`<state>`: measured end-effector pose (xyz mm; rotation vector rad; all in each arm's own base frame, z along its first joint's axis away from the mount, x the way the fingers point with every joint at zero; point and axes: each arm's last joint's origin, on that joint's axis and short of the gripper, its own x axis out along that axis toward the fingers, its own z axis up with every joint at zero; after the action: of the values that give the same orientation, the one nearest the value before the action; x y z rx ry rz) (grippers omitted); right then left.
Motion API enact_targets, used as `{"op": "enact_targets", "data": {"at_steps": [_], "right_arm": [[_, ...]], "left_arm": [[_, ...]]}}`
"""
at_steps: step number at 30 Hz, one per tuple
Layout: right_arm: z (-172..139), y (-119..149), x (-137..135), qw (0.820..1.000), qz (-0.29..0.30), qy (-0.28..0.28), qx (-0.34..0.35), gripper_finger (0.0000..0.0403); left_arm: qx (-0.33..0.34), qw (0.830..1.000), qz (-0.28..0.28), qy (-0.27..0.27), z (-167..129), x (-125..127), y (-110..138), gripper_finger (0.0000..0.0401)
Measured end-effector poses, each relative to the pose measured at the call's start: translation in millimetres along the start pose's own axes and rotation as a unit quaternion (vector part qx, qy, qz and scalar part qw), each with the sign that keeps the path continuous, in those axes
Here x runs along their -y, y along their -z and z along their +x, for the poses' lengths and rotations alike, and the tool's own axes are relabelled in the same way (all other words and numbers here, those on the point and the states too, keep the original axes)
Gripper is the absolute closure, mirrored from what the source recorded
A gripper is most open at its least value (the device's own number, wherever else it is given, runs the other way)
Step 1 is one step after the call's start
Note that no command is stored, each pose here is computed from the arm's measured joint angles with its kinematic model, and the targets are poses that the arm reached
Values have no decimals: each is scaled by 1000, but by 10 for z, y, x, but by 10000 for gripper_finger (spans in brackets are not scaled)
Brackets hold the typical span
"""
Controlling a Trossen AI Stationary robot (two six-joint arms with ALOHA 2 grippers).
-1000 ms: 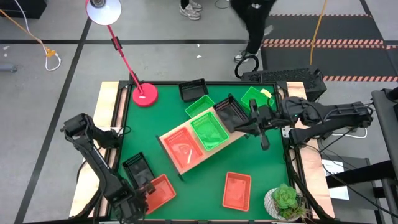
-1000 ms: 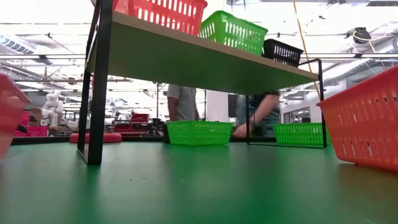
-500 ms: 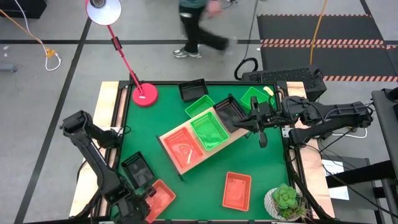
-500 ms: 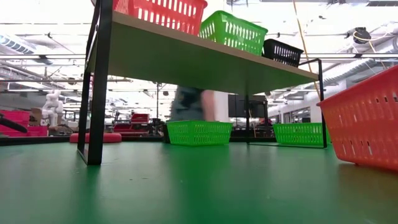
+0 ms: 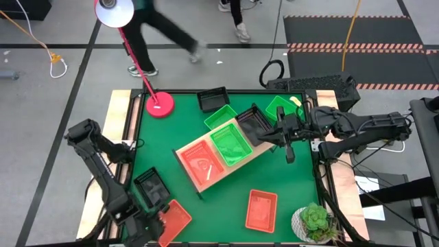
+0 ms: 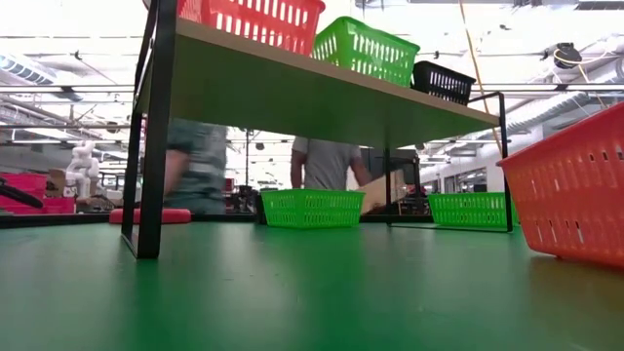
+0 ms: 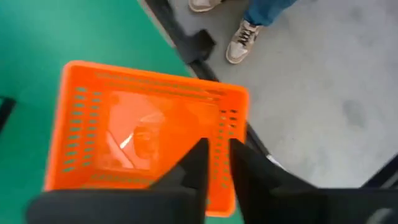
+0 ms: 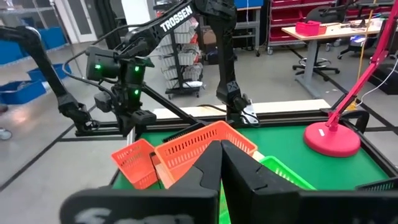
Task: Stack baskets on shelf by color
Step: Stack the left orange bin on top of the orange bin on the shelf
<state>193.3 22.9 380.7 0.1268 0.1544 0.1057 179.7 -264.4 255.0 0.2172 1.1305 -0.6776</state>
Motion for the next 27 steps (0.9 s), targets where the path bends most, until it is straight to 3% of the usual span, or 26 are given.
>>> {"op": "enact_targets", "data": {"at_steps": [7, 11, 16, 25, 27], "right_arm": [[-1, 1, -5, 1000, 4, -2, 0, 401], [-1, 0, -4, 1000, 8, -2, 0, 401], [-1, -8, -6, 1000, 18, -3, 5, 401], [-1, -17, -7, 1000, 21, -4, 9, 401], [-1, -17, -7, 1000, 21, -4, 9, 401]], "left_arm": [[-33, 999, 17, 0, 307, 174, 252, 169], [-28, 999, 23, 5, 464, 175, 324, 135], [-19, 999, 43, 0, 620, 116, 342, 181], [-26, 998, 53, 4, 625, 52, 310, 371], [-12, 999, 42, 15, 550, 49, 239, 386]]}}
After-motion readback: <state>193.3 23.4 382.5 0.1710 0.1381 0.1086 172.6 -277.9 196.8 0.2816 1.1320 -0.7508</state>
